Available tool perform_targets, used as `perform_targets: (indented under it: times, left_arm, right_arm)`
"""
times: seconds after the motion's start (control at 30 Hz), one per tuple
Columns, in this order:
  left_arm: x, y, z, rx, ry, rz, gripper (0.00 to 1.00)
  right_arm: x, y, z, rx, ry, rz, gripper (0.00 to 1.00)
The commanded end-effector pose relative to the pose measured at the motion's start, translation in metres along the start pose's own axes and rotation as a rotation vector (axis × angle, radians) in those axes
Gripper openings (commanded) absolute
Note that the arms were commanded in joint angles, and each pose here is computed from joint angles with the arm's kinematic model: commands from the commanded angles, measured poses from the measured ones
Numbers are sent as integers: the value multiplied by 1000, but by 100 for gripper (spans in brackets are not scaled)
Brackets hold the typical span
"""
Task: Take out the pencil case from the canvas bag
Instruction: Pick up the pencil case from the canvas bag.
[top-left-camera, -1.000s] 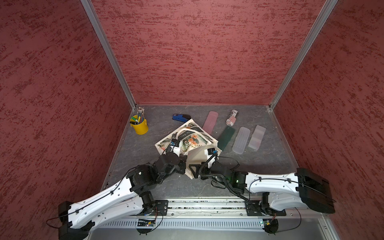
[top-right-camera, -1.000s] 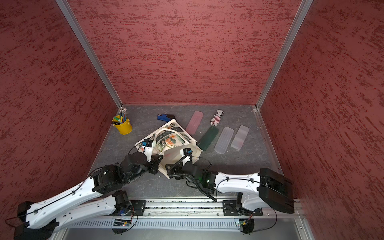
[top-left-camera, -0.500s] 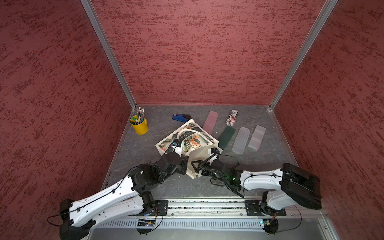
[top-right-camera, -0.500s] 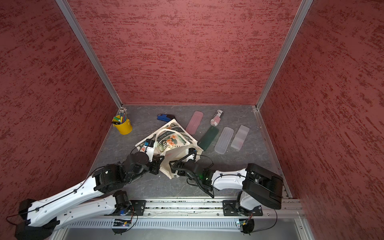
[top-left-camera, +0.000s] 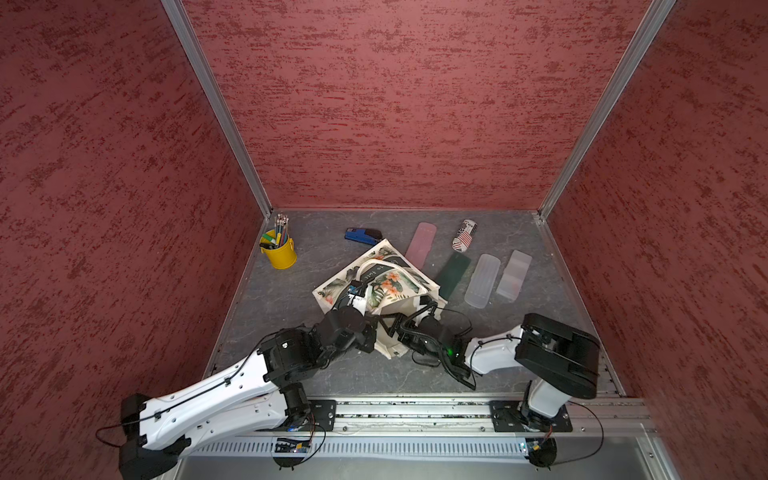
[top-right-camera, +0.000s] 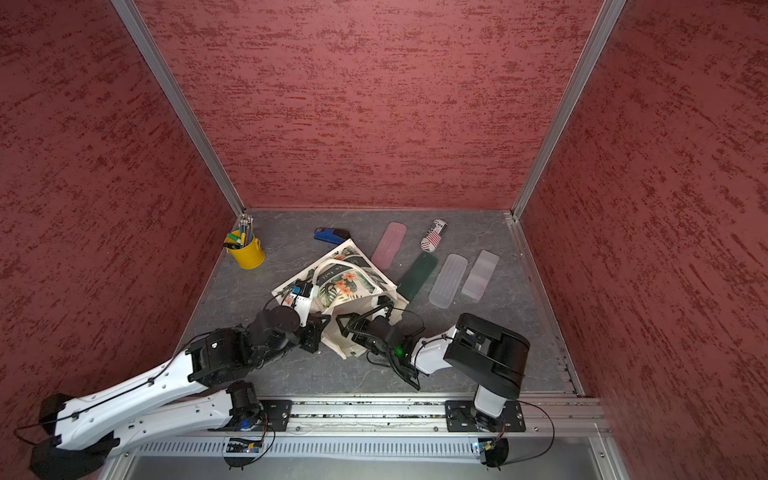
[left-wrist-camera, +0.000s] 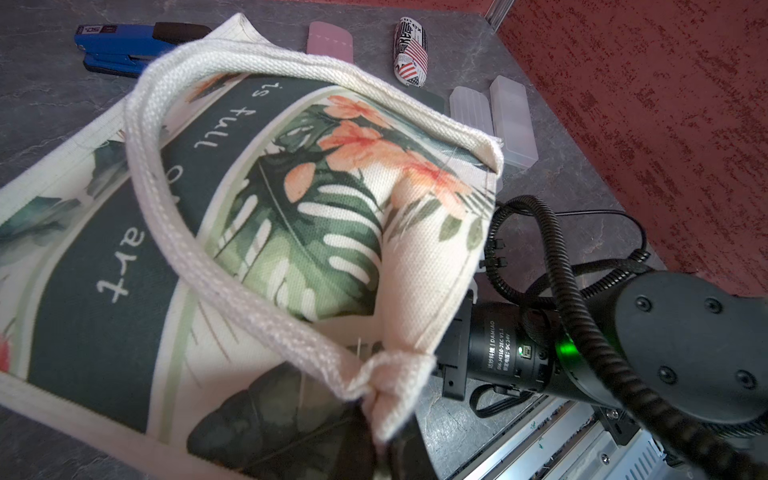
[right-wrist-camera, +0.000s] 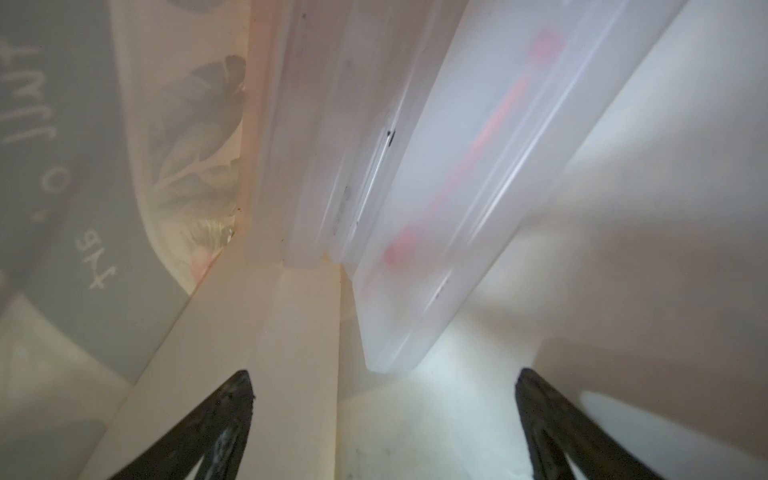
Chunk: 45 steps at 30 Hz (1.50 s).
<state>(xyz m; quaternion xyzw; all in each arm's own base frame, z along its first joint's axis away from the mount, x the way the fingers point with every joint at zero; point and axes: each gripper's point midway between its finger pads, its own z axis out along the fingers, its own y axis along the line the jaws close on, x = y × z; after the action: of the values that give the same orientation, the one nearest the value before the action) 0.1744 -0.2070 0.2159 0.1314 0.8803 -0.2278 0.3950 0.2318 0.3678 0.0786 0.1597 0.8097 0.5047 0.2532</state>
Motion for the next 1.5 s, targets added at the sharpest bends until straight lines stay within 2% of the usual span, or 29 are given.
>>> perform_targets:
  times: [0.0, 0.13, 0.2, 0.33, 0.67, 0.83, 1.0, 1.17, 1.3, 1.47]
  left_arm:
    - [-22, -15, -13, 56, -63, -24, 0]
    - [-22, -17, -16, 61, -65, -27, 0]
    - [-22, -19, -17, 70, -65, -28, 0]
    - [-17, -20, -16, 62, -52, -20, 0]
    - [-15, -18, -16, 52, -48, -22, 0]
    - [-15, -18, -17, 51, -50, -23, 0]
    - [-15, -19, -16, 50, -44, -20, 0]
    - [-15, -18, -15, 46, -51, -18, 0]
    - [-16, -19, -17, 46, -49, -18, 0]
    - [-14, -16, -17, 45, -53, -27, 0]
  right_arm:
    - [-9, 9, 7, -60, -31, 105, 98]
    - [-18, -6, 9, -52, -82, 181, 96]
    - [-30, -3, 3, -108, -125, 188, 93]
    - [-47, -3, 5, -127, -155, 175, 93]
    - [-52, -22, 38, -60, -110, 262, 92]
    - [-48, -10, 63, -73, -67, 216, 89]
    - [-49, -17, 74, 4, -70, 192, 83]
    - [-50, -14, 72, 2, -63, 141, 60]
    - [-48, -17, 69, -7, -53, 123, 49]
    - [-46, -14, 67, -23, -43, 85, 26]
